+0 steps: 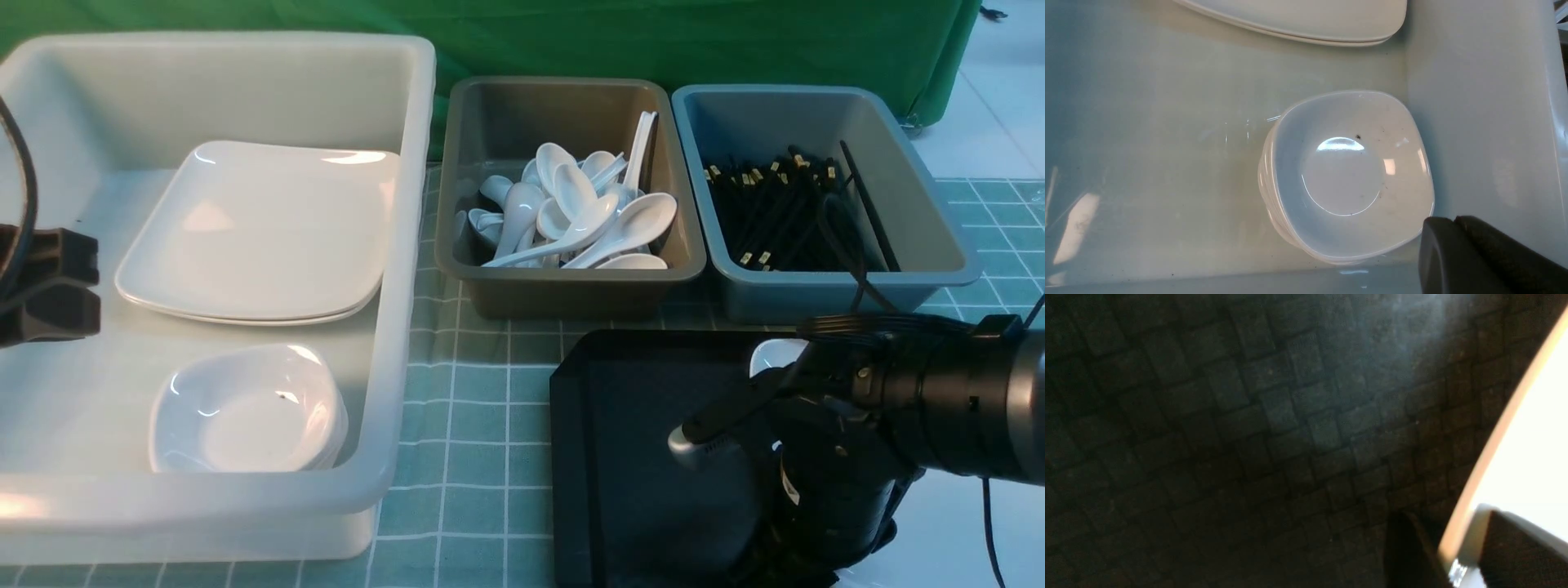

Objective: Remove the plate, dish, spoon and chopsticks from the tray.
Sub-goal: Use the right arm to grab a plate from the dinner plate, then use the right arm to put the plate into the large storage box on the left

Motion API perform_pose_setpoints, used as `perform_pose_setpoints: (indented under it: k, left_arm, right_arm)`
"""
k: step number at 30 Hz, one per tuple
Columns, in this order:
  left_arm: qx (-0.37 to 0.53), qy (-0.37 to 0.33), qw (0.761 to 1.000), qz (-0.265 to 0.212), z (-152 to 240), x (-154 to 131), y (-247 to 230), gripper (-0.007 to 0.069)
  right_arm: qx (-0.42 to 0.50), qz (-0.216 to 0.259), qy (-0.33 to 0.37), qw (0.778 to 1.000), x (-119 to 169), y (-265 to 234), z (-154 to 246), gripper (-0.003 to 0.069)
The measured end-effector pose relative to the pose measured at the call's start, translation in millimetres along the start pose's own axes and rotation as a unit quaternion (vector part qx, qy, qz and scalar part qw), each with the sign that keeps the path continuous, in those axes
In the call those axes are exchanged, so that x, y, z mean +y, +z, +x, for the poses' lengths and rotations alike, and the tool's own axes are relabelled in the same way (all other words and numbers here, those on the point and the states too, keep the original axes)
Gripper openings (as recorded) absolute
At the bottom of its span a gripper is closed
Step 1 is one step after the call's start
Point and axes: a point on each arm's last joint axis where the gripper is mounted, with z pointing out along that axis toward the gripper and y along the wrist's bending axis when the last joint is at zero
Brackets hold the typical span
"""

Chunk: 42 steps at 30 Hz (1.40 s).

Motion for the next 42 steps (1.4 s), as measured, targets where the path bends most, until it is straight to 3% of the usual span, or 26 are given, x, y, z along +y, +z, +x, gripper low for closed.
perform_pose_setpoints:
  k: [6,11,20,42]
  left_arm:
    - [0.001,0.002,1.0,0.002,0,0,0,0.0001]
    - [0.0,0.001,1.0,0.003,0,-1,0,0.0001]
    - [0.0,0.002,1.0,0.003,0,-1,0,0.0001]
    - [-0.003,0.002,1.0,0.012,-1,-2,0,0.0008]
  right_arm:
    - [-0.032,-0.054,-0.017,0.998,1,-29,10,0.0268]
    - [-0.119,-0.09,-0.002,0.989,-7,-79,23,0.0183]
    - [-0.225,-0.11,0.01,0.968,-24,-153,39,0.0071]
    - [-0.276,-0.169,-0.012,0.946,-27,-215,41,0.0058]
